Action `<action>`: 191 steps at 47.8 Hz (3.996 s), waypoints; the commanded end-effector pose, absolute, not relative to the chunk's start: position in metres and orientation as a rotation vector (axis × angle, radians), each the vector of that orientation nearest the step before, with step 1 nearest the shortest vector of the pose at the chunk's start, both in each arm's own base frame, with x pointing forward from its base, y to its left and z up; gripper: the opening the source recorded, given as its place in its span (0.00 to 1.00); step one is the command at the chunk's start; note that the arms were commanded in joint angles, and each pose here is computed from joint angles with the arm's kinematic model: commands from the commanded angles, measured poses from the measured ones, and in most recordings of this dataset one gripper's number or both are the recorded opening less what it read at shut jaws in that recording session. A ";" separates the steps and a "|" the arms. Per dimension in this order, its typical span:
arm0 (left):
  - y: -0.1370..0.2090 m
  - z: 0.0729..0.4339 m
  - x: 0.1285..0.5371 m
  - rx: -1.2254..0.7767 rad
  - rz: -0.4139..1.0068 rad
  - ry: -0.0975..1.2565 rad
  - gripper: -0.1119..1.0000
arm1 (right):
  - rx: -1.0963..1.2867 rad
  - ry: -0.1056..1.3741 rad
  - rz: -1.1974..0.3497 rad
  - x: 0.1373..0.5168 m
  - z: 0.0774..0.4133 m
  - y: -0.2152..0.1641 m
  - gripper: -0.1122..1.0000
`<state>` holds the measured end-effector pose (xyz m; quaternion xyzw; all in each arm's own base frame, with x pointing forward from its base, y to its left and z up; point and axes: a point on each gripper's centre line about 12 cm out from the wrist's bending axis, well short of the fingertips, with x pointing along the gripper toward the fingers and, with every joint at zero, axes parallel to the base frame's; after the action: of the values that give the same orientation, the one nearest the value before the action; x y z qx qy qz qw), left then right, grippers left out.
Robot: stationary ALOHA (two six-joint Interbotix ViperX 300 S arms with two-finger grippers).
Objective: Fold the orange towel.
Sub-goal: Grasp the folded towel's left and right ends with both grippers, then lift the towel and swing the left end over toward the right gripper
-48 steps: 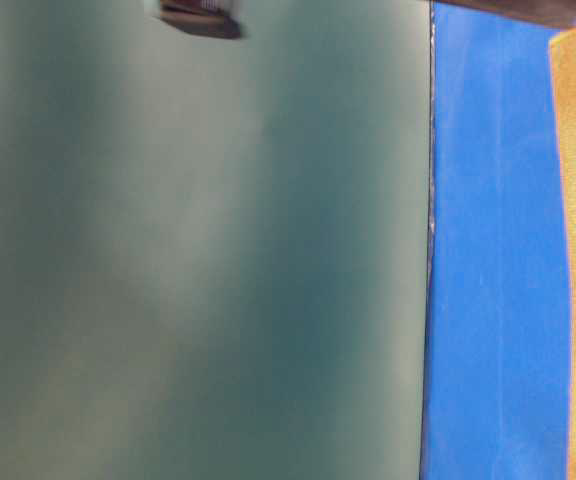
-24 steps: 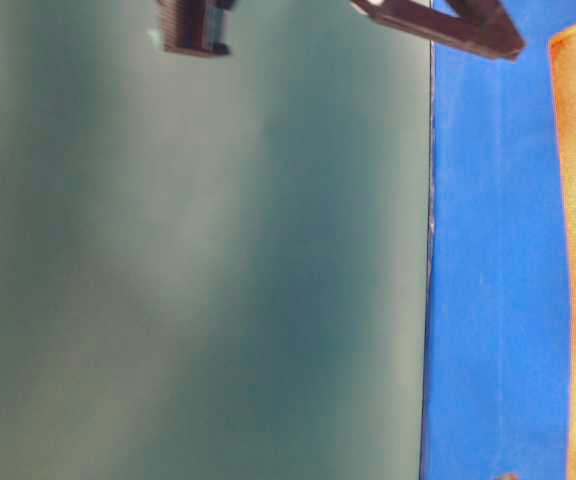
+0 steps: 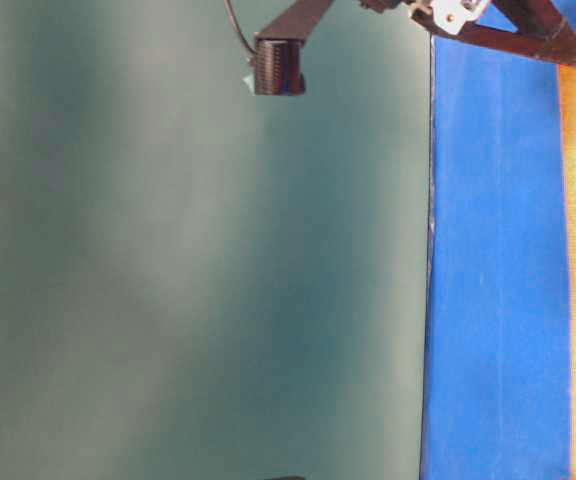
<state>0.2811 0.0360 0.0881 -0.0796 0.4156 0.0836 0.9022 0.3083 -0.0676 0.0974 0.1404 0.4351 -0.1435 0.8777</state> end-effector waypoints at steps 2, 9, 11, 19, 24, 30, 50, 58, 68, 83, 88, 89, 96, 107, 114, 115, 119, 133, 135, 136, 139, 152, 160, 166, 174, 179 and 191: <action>0.038 0.089 0.281 -0.161 0.176 0.849 0.67 | 0.288 0.879 -0.293 0.315 0.102 -0.068 0.63; 0.037 0.086 0.277 -0.161 0.175 0.860 0.67 | 0.289 0.886 -0.295 0.315 0.099 -0.069 0.63; 0.037 0.086 0.277 -0.161 0.175 0.863 0.67 | 0.289 0.885 -0.295 0.315 0.100 -0.069 0.63; 0.037 0.086 0.277 -0.162 0.176 0.867 0.62 | 0.281 0.887 -0.282 0.316 0.100 -0.065 0.55; 0.037 0.082 0.276 -0.165 0.177 0.892 0.52 | 0.269 0.891 -0.265 0.316 0.099 -0.060 0.35; 0.036 0.077 0.275 -0.165 0.176 0.936 0.33 | 0.261 0.895 -0.246 0.317 0.099 -0.053 0.13; 0.037 0.088 0.281 -0.168 0.175 0.935 0.12 | 0.253 0.856 -0.236 0.322 0.114 -0.051 0.13; 0.037 0.119 0.285 -0.170 0.171 0.930 0.12 | 0.246 0.795 -0.238 0.319 0.149 -0.052 0.13; 0.033 0.169 0.282 -0.161 0.155 0.846 0.12 | 0.223 0.725 -0.232 0.309 0.192 -0.050 0.13; 0.028 0.206 0.267 -0.150 0.137 0.716 0.12 | 0.193 0.622 -0.207 0.297 0.230 -0.043 0.13; 0.027 0.209 0.266 -0.147 0.132 0.705 0.12 | 0.186 0.619 -0.206 0.296 0.231 -0.043 0.13; 0.027 0.209 0.266 -0.148 0.132 0.701 0.12 | 0.185 0.619 -0.206 0.296 0.231 -0.043 0.13; 0.022 0.211 0.270 -0.140 0.113 0.677 0.12 | 0.171 0.626 -0.211 0.298 0.230 -0.045 0.13; -0.002 0.218 0.284 -0.107 0.022 0.577 0.12 | 0.174 0.637 -0.289 0.297 0.224 -0.072 0.13; -0.024 0.227 0.302 -0.079 -0.053 0.496 0.12 | 0.159 0.640 -0.353 0.299 0.222 -0.097 0.13; -0.027 0.227 0.304 -0.076 -0.061 0.491 0.12 | 0.154 0.639 -0.361 0.300 0.222 -0.100 0.13; -0.038 0.230 0.317 -0.041 -0.102 0.470 0.12 | 0.135 0.638 -0.393 0.306 0.223 -0.117 0.13; -0.078 0.241 0.368 0.191 -0.236 0.414 0.12 | 0.046 0.617 -0.447 0.337 0.232 -0.160 0.13; -0.080 0.242 0.374 0.200 -0.239 0.411 0.12 | 0.030 0.613 -0.448 0.342 0.234 -0.165 0.13; -0.080 0.242 0.377 0.203 -0.240 0.408 0.12 | 0.022 0.612 -0.447 0.345 0.235 -0.166 0.13; -0.082 0.243 0.385 0.212 -0.241 0.405 0.12 | 0.002 0.610 -0.445 0.351 0.237 -0.170 0.13; -0.089 0.237 0.415 0.243 -0.250 0.406 0.12 | -0.020 0.586 -0.453 0.369 0.245 -0.182 0.13; -0.091 0.239 0.424 0.245 -0.249 0.393 0.12 | -0.021 0.596 -0.468 0.361 0.243 -0.186 0.13; -0.093 0.241 0.439 0.246 -0.243 0.360 0.12 | -0.012 0.603 -0.492 0.345 0.242 -0.190 0.13; -0.089 0.237 0.471 0.241 -0.220 0.334 0.12 | -0.007 0.605 -0.511 0.320 0.243 -0.184 0.13; -0.087 0.234 0.492 0.238 -0.206 0.325 0.12 | -0.005 0.606 -0.514 0.303 0.242 -0.177 0.13; -0.088 0.221 0.523 0.235 -0.198 0.320 0.12 | 0.003 0.642 -0.530 0.279 0.236 -0.166 0.13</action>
<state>0.5158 -0.0754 0.2015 0.1135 0.1902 -0.0898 0.9710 0.2861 -0.1577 0.2249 0.0032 0.3235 -0.2392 0.9155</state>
